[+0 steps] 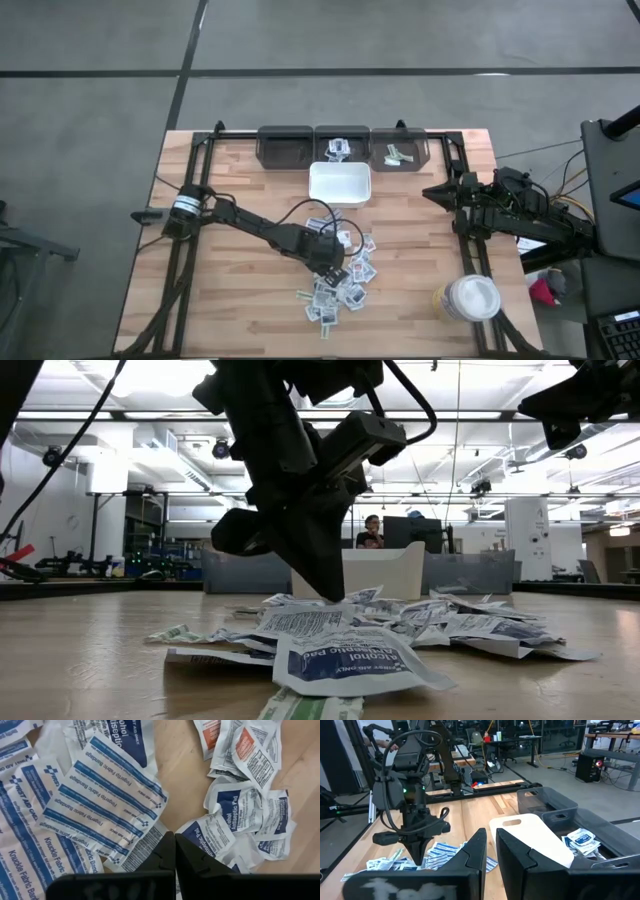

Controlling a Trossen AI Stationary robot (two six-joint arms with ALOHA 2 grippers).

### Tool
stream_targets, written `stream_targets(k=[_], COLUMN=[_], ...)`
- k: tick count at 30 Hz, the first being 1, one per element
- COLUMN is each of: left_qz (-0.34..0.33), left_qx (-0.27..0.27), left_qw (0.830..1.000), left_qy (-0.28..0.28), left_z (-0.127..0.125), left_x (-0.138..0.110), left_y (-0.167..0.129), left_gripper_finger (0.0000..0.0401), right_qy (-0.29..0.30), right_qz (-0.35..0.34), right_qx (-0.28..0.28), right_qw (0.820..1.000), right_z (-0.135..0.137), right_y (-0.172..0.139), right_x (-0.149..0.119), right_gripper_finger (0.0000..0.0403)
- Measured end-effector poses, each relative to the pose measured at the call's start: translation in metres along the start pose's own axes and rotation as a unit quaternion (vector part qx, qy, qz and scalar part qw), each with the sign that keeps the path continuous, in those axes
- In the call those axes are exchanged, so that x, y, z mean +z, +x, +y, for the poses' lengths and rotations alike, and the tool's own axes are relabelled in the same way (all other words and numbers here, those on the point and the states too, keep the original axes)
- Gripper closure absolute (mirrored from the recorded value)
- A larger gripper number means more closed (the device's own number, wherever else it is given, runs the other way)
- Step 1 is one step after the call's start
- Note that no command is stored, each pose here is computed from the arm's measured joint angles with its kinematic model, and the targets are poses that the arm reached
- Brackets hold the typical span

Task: Pick & Place First Aid Supplies
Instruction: Put the blue alcohol pad into the middle gray bin

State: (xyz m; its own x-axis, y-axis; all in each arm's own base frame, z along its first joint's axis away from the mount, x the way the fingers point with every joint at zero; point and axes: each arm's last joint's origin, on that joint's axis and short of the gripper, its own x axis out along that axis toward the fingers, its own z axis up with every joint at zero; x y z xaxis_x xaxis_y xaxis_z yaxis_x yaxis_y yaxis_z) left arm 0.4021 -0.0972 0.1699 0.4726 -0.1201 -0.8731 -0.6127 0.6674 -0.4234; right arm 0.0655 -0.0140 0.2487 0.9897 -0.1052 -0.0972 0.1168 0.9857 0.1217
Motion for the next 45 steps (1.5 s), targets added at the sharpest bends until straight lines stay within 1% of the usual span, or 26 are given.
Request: stream_targets(k=[16,32,35,41,45], left_qz=[-0.006,-0.006,-0.006,0.002,0.003], left_qx=[-0.011,-0.011,-0.011,0.006,0.008], left_qw=[1.000,1.000,1.000,1.000,1.000], left_qy=[0.001,0.010,0.009,0.007,0.008], left_z=[-0.0020,-0.0021,-0.0020,0.0015,0.0017], left_x=[0.0012,0.0012,0.0012,0.0002,0.0001], left_y=[0.0005,0.0005,0.0005,0.0005,-0.0021], left_gripper_finger=[0.0401,0.0400,0.0387,0.0333,0.0308], right_qy=[0.000,0.000,0.000,0.000,0.000], right_qz=[0.000,0.000,0.000,0.000,0.000], right_qx=[0.000,0.000,0.000,0.000,0.000], right_qw=[1.000,1.000,1.000,1.000,1.000], right_z=[0.0000,0.0000,0.0000,0.0000,0.0000], right_y=[0.0000,0.0000,0.0000,0.0000,0.0000], right_x=[0.0000,0.0000,0.0000,0.0000,0.0000], right_gripper_finger=[0.0364,0.0364,0.0364,0.0364,0.0364])
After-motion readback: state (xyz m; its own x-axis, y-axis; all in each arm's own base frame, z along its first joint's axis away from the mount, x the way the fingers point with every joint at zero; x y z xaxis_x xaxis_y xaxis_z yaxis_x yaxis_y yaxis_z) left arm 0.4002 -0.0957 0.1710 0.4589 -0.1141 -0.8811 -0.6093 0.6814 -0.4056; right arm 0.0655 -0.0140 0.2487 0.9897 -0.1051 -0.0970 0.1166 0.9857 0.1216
